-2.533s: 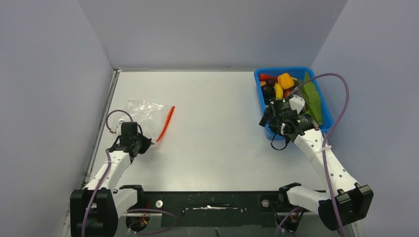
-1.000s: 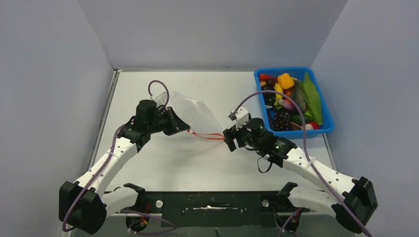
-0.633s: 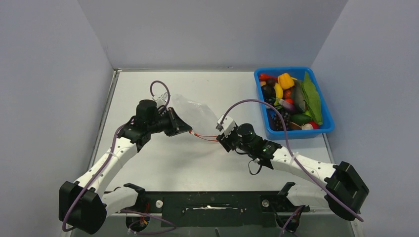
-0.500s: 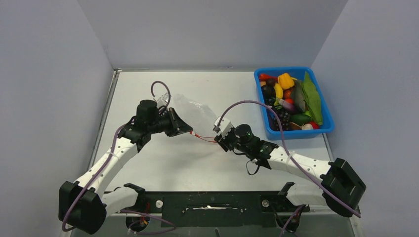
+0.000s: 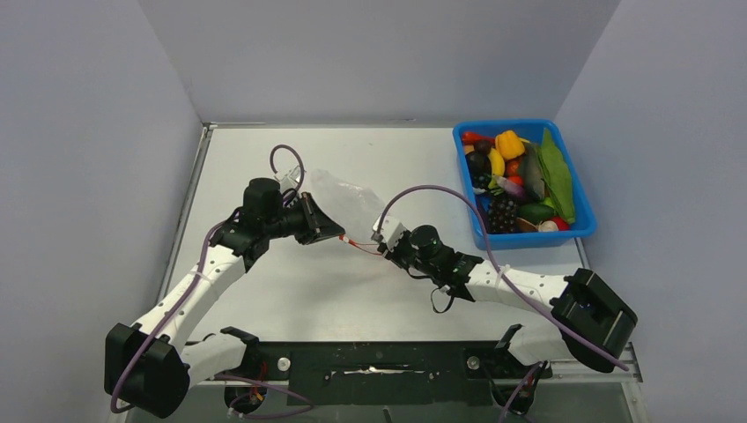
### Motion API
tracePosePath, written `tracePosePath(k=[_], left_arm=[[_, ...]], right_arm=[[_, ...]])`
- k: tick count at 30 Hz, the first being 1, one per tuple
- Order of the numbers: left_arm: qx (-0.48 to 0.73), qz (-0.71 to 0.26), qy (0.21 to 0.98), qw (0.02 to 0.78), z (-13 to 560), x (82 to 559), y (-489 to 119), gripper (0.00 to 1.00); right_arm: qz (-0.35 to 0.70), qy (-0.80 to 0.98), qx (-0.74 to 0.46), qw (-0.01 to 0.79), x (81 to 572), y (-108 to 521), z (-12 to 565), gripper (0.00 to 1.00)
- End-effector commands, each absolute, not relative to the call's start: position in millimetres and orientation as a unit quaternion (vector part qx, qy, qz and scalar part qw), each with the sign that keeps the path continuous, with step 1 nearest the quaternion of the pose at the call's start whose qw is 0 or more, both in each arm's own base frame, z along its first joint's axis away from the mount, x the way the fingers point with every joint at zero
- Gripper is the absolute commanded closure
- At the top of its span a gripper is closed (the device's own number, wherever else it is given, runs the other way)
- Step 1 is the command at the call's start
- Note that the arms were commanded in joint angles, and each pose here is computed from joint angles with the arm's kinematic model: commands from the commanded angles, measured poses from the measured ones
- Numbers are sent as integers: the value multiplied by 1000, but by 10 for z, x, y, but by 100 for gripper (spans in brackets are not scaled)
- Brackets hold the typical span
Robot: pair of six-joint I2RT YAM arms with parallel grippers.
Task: Place the food in the zip-top bag and seal the zipper
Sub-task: Open the zipper of the food storage bag.
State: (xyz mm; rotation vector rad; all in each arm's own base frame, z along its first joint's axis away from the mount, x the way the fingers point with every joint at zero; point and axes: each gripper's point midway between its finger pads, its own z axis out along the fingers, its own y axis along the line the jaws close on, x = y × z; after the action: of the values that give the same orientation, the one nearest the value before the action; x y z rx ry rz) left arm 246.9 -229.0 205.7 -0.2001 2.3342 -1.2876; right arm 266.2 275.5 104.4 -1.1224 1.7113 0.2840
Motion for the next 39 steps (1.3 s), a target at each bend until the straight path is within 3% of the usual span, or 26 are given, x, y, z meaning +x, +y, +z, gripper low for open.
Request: tracePosePath(k=[1,3,5,8,11,20,23,29,33,39], left_arm=[[-44,-500,829,249,2329,2461,-2370,100],[-42,-503,827,247,2361,2464,-2384,100],[-41,-505,825,250,2409,2475,-2387,90],[-47,-487,827,277,2474,2551,-2335,67],[-54,-453,829,322,2587,2643,-2209,58],[-63,-442,742,499,3214,2712,-1883,55],[-33,-464,713,525,3405,2609,-1901,55],[48,-531,691,488,3386,2339,-2156,52],[59,-562,687,457,3273,2252,-2253,30],[63,-565,685,456,3257,2262,-2275,29]], right_arm=[[115,688,-448,559,2765,2840,1287,80],[122,692,-441,558,2735,2831,1293,90],[126,701,-430,554,2720,2813,1307,99],[114,723,-401,551,2737,2746,1353,100],[127,741,-371,544,2690,2688,1420,100],[194,778,-269,534,2471,2555,1896,100],[224,794,-233,515,2426,2609,2102,100],[264,833,-143,464,2458,2789,2535,100],[293,850,-64,432,2498,2902,2671,100],[361,845,-49,392,2456,3270,2684,100]])
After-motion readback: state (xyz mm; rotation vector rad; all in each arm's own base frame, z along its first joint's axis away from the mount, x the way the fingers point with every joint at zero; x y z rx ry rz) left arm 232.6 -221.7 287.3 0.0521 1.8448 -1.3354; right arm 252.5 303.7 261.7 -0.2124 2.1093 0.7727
